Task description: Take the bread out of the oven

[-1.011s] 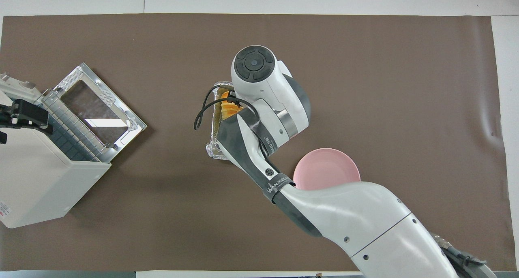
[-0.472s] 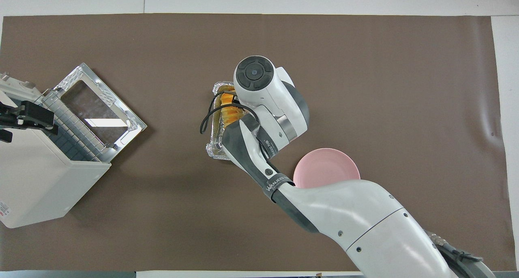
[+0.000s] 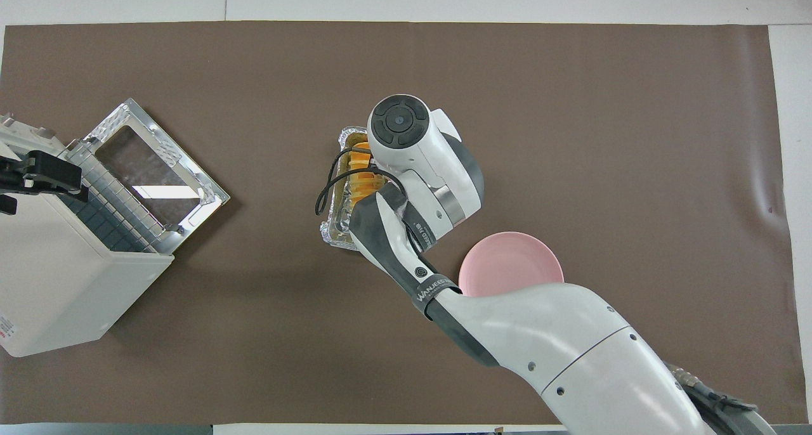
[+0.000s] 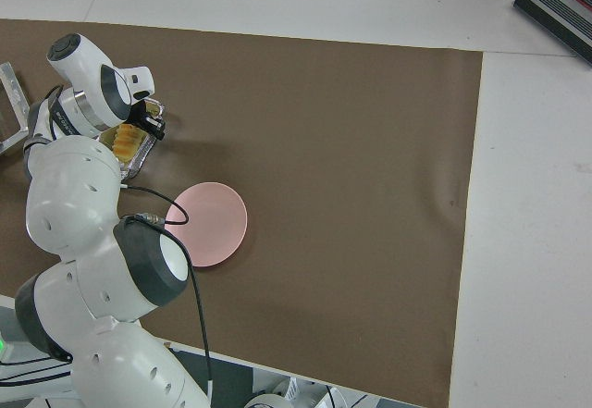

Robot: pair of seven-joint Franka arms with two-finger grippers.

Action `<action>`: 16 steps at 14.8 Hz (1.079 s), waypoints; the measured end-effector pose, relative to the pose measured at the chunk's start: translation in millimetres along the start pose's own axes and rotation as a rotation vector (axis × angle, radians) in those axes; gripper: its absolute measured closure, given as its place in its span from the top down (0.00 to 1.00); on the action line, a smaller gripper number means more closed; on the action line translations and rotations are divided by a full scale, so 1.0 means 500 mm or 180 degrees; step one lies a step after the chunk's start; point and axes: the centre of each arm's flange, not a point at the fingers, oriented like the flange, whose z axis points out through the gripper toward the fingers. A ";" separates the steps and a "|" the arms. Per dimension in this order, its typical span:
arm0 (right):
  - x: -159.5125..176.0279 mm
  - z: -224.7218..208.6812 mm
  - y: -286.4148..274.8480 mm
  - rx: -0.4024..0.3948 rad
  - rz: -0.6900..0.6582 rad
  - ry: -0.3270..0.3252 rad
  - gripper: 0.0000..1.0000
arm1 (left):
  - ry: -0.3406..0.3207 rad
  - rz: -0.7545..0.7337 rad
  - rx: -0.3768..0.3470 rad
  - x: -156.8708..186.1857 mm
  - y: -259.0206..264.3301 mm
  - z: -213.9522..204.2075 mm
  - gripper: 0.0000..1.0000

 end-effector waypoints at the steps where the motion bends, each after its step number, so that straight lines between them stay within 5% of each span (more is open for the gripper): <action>1: 0.000 -0.006 0.000 0.0011 0.0000 0.0010 0.02 | 0.0000 0.0002 0.0000 0.000 0.000 0.000 1.00; 8: 0.025 -0.049 0.024 -0.0051 -0.0020 -0.0049 0.02 | 0.0073 0.0094 0.0002 0.002 0.017 -0.007 1.00; 13: 0.187 -0.203 0.217 0.0168 -0.0089 -0.0217 0.02 | 0.0190 0.0144 -0.0005 0.009 0.020 -0.014 1.00; 16: 0.263 -0.215 0.337 0.0232 -0.0289 -0.0189 0.02 | 0.0239 0.0146 -0.0009 0.013 0.020 -0.017 1.00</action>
